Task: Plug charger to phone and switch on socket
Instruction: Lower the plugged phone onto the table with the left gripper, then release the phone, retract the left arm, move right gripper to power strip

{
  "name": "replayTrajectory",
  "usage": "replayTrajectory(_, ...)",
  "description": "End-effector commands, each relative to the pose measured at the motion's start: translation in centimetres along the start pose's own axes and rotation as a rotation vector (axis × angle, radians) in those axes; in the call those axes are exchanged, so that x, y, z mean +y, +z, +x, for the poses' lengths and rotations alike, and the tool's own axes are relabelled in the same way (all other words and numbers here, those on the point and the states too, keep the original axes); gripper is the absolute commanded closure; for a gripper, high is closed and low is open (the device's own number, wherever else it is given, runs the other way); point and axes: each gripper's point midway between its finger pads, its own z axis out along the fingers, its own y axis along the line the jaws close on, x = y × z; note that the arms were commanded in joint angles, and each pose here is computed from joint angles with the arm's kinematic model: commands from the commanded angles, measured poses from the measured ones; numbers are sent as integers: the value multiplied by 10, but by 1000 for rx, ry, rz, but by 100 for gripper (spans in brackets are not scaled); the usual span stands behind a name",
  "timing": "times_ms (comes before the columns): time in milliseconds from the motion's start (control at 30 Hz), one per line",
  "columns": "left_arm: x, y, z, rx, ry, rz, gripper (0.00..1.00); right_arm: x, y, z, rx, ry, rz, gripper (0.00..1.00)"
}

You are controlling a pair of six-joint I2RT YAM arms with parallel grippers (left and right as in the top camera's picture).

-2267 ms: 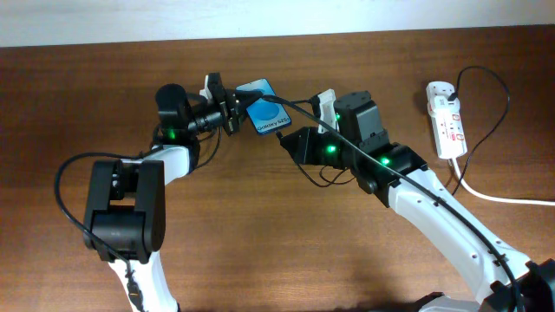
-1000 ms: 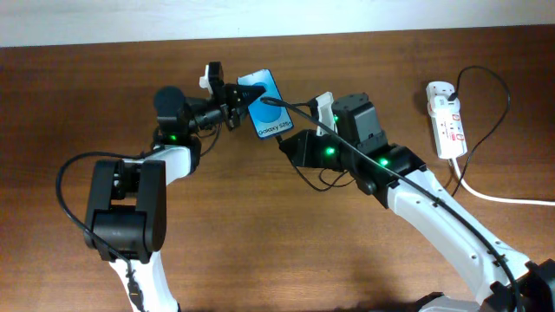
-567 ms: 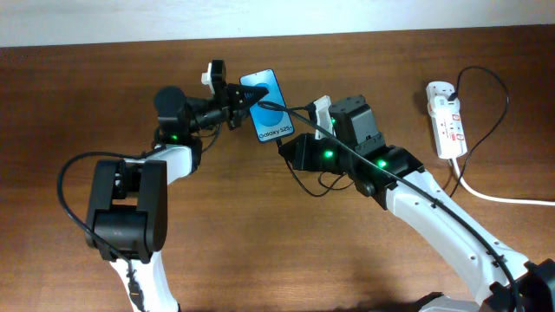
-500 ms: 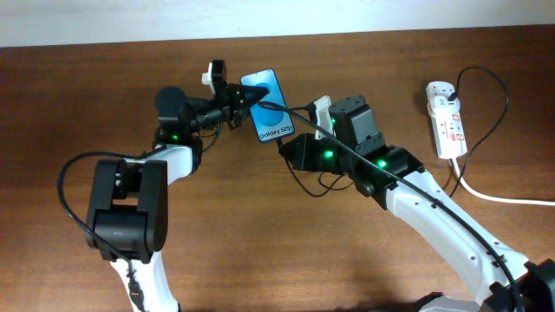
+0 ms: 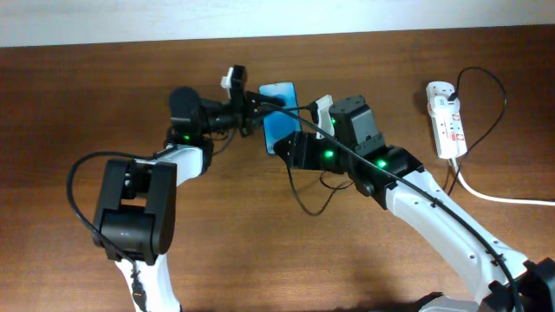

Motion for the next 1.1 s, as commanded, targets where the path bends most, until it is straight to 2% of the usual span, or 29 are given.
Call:
replayTrajectory(0,-6,2,12,69,8,3,100,3,-14,-9,-45,-50,20,21)
replayTrajectory(33,-6,0,11,64,15,2,100,10,-26,-12,-69,-66,6,16)
replayTrajectory(167,-6,-5,6,42,28,3,100,30,-69,-21,-159,-146,-24,13)
replayTrajectory(333,-5,-5,-4,-13,92,2,100,-4,-107,-21,-175,-132,78,12)
replayTrajectory(400,12,-5,-11,-50,81,-44,100,-17,-111,-20,-164,-115,114,12)
replayTrajectory(467,63,-11,-16,-116,-4,-195,100,-21,-113,-19,-160,-126,126,12)
replayTrajectory(567,86,-10,-12,-91,13,-306,100,-22,-113,-20,-160,-146,131,12)
replayTrajectory(667,96,-4,-15,-61,92,-460,100,-22,-113,-19,-159,-148,132,12)
replayTrajectory(733,105,-12,-19,-32,191,-635,100,-23,-113,-19,-156,-147,133,12)
replayTrajectory(800,109,-13,-22,-12,298,-740,100,-23,-113,-19,-157,-147,133,12)
replayTrajectory(933,126,-18,-27,-15,402,-890,100,-23,-113,-19,-156,-147,133,12)
replayTrajectory(1067,151,-19,-27,-8,388,-935,98,-23,-112,-18,-155,-145,133,12)
